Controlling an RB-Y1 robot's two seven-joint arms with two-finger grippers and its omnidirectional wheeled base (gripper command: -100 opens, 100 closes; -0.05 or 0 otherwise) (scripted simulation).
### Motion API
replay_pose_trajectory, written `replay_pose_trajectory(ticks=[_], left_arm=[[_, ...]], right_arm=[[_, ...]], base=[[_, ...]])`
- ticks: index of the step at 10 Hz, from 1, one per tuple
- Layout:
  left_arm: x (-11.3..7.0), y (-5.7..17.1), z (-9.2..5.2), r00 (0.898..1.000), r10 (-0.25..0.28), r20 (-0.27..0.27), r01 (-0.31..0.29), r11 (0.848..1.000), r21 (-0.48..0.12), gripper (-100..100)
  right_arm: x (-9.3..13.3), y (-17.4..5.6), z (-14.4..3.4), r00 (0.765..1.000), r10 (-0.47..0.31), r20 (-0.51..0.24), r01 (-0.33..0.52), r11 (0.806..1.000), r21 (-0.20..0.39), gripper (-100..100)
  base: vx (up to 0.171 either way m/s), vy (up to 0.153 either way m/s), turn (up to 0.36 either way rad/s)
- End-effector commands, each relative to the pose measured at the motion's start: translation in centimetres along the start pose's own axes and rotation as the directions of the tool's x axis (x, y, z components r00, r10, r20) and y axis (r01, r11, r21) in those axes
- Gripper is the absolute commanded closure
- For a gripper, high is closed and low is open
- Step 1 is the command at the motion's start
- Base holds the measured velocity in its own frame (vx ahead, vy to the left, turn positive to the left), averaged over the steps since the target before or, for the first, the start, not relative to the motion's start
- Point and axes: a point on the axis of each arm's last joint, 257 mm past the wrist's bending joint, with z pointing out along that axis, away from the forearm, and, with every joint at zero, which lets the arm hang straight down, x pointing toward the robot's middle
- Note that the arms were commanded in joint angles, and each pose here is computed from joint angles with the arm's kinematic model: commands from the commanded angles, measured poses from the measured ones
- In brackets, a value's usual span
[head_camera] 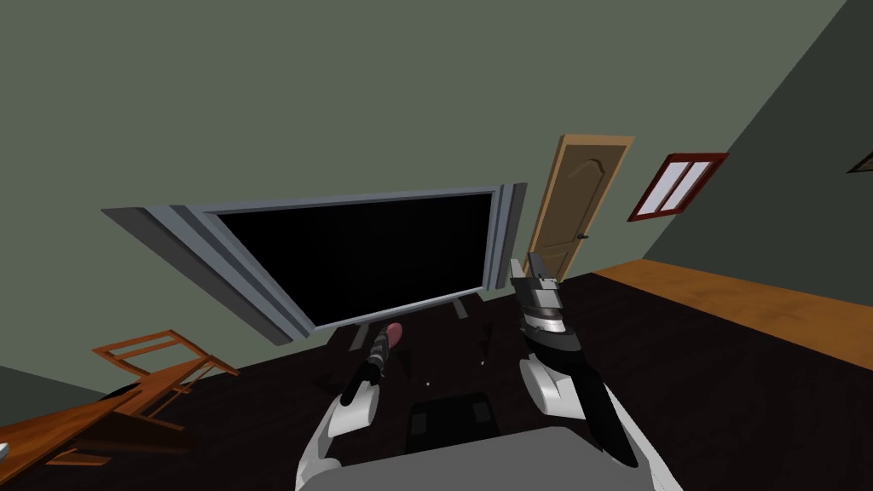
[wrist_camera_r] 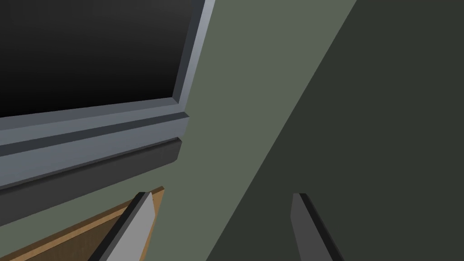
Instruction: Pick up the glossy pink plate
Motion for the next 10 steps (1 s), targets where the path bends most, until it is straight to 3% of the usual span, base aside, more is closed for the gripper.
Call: replay_pose_trajectory(ticks=[1, 7, 10], left_arm=[[-0.5, 1.7, 0.3, 1.000, 0.005, 0.010, -0.005, 0.999, -0.038, -100], [-1.0, 7.4, 0.1, 0.999, 0.016, 0.037, -0.009, 0.983, -0.181, -100], [0.8, 10.6, -0.2, 0.999, -0.013, 0.034, 0.021, 0.966, -0.256, -100]], right_arm=[[0.0, 0.0, 0.0, 1.000, 0.000, 0.000, 0.000, 1.000, 0.000, 0], [0.0, 0.0, 0.0, 1.000, 0.000, 0.000, 0.000, 1.000, 0.000, 0], [0.0, 0.0, 0.0, 1.000, 0.000, 0.000, 0.000, 1.000, 0.000, 0]], base=[[0.030, 0.031, 0.007], [0.042, 0.035, 0.006], [0.044, 0.040, 0.004]])
